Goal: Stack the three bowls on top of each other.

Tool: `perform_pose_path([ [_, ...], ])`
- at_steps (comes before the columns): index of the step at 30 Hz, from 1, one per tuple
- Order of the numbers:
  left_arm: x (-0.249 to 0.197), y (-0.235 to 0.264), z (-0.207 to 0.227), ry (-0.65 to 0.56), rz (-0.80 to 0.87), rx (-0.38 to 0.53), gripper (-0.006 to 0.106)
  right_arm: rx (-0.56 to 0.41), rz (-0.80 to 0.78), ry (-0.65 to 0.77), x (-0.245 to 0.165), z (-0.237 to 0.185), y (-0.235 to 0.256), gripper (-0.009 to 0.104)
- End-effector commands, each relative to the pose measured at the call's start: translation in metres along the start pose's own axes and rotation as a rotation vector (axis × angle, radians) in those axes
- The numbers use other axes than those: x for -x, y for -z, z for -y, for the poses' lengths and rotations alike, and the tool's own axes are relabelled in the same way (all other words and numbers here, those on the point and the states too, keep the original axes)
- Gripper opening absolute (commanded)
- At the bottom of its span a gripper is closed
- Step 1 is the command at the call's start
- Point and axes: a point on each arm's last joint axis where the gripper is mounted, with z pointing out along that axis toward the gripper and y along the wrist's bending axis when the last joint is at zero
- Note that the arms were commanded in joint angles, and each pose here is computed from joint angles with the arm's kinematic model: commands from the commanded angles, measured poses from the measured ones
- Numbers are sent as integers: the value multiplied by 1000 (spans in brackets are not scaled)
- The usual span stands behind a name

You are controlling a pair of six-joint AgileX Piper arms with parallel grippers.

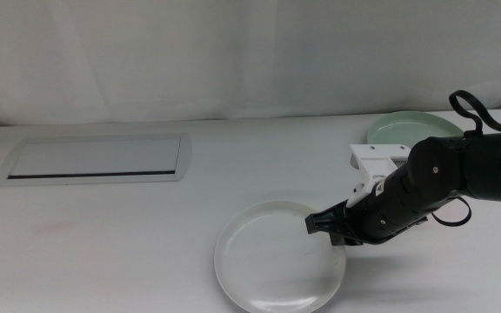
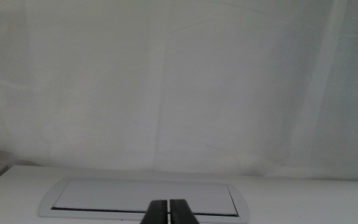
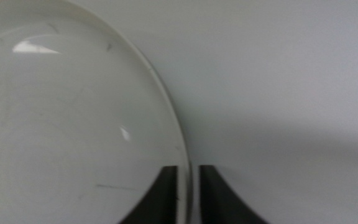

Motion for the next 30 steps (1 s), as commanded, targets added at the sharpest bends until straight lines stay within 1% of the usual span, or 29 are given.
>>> perform_pose_path([
  [1, -7, 2, -1, 14, 13, -3, -3, -11, -14, 40, 0, -1, -1, 29],
  [6, -7, 2, -1, 14, 13, -3, -3, -6, -20, 97, 12, -6, 8, 98],
  [7, -7, 2, -1, 14, 13, -3, -3, -4, -25, 119, 15, -8, 11, 103],
  [10, -7, 2, -1, 14, 13, -3, -3, -17, -36, 186, 24, -12, 23, 103],
  [14, -7, 2, -1, 13, 13, -3, -3, -75, -40, 264, 39, -15, 52, 103],
  [18, -7, 2, -1, 13, 13, -3, -3, -134, 19, 253, 50, -6, 95, 103],
  [20, -7, 2, -1, 13, 13, -3, -3, -162, 65, 227, 51, 8, 122, 103],
  [21, -7, 2, -1, 13, 13, -3, -3, -251, 128, 132, 41, 45, 182, 103],
  [24, -7, 2, -1, 13, 13, -3, -3, -371, 196, 80, 24, 72, 231, 103],
  [28, -7, 2, -1, 13, 13, -3, -3, -549, 279, 2, -13, 95, 293, 103],
  [30, -7, 2, -1, 13, 13, -3, -3, -589, 301, -36, -31, 97, 313, 103],
])
